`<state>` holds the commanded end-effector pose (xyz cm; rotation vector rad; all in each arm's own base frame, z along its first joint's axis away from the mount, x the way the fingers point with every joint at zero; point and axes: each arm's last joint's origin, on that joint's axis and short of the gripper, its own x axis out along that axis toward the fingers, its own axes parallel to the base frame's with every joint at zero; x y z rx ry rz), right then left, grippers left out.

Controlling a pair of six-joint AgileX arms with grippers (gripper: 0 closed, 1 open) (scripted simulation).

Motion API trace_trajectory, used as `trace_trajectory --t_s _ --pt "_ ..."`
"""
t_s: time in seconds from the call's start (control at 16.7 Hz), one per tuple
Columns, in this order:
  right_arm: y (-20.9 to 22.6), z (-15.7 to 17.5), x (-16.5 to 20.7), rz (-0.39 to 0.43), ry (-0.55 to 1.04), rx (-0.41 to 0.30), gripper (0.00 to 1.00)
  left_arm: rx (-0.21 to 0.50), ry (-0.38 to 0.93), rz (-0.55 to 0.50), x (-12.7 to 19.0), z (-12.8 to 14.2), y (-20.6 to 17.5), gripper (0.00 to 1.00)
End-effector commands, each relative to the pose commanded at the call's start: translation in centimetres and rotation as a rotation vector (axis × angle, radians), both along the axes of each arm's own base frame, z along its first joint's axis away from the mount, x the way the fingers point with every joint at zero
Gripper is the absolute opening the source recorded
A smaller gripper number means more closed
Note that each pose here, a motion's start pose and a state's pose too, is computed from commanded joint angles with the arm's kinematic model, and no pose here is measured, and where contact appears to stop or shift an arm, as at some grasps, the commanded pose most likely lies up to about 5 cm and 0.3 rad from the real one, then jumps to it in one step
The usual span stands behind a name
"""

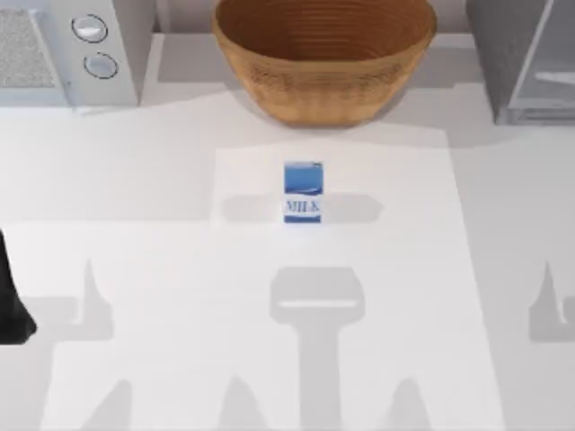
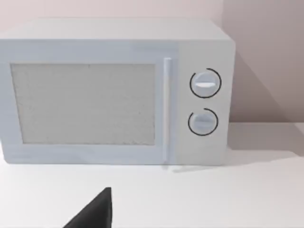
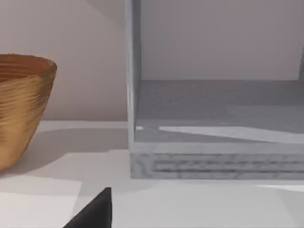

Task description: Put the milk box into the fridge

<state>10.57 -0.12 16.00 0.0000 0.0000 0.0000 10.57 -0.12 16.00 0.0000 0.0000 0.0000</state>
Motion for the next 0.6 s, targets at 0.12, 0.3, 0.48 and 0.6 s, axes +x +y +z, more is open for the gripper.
trace_trajectory --t_s 0.12,0.3,0.48,0.6 --pt "0.0 0.0 0.0 0.000 0.000 0.000 1.00 0.000 0.000 0.000 0.0 0.0 0.0 1.00" --pt "0.2 0.9 0.2 0.004 -0.003 0.010 1.00 0.000 0.000 0.000 0.0 0.0 0.0 1.00" --pt "0.8 2.9 1.0 0.010 0.002 0.030 1.00 0.000 0.000 0.000 0.0 0.0 0.0 1.00" --pt "1.5 4.4 2.2 0.011 0.023 0.044 1.00 0.000 0.000 0.000 0.0 0.0 0.0 1.00"
